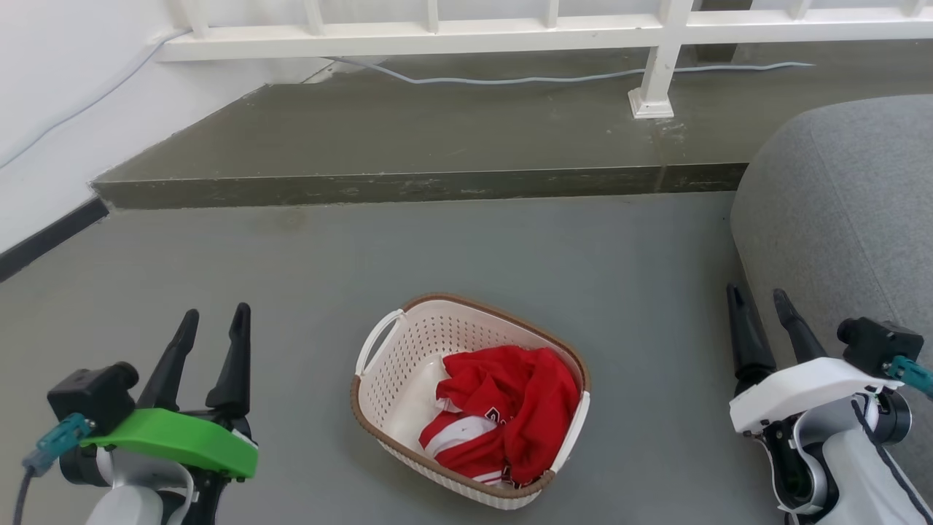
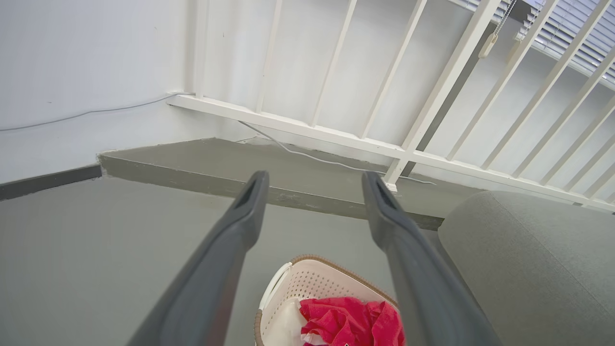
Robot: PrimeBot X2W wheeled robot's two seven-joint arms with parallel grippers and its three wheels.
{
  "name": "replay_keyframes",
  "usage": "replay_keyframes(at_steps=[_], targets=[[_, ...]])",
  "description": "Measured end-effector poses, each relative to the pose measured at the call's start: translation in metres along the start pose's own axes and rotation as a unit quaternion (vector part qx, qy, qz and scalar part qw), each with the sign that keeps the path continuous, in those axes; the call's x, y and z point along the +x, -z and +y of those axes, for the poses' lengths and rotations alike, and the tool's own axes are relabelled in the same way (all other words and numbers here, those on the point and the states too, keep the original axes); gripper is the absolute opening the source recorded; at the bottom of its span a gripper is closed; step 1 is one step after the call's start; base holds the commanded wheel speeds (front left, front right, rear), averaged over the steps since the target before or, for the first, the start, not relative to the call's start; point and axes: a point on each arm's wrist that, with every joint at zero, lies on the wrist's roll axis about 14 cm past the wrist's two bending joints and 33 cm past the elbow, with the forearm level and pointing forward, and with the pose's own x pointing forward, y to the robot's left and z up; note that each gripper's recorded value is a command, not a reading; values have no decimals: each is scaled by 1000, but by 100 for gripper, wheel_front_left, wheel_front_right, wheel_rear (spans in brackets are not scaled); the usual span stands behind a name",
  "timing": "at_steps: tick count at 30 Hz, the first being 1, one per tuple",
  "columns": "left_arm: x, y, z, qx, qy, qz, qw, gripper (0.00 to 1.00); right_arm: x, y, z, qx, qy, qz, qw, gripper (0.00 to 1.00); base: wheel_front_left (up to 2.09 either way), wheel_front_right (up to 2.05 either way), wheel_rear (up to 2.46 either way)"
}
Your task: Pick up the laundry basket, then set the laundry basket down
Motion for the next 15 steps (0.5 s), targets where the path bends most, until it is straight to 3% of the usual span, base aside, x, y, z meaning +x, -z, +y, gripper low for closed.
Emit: replay_keyframes(at_steps=[15], targets=[[2,11,-19,90,38,2,995,100,-3,7,4,-103,-9,-7,995,100,0,0,0]])
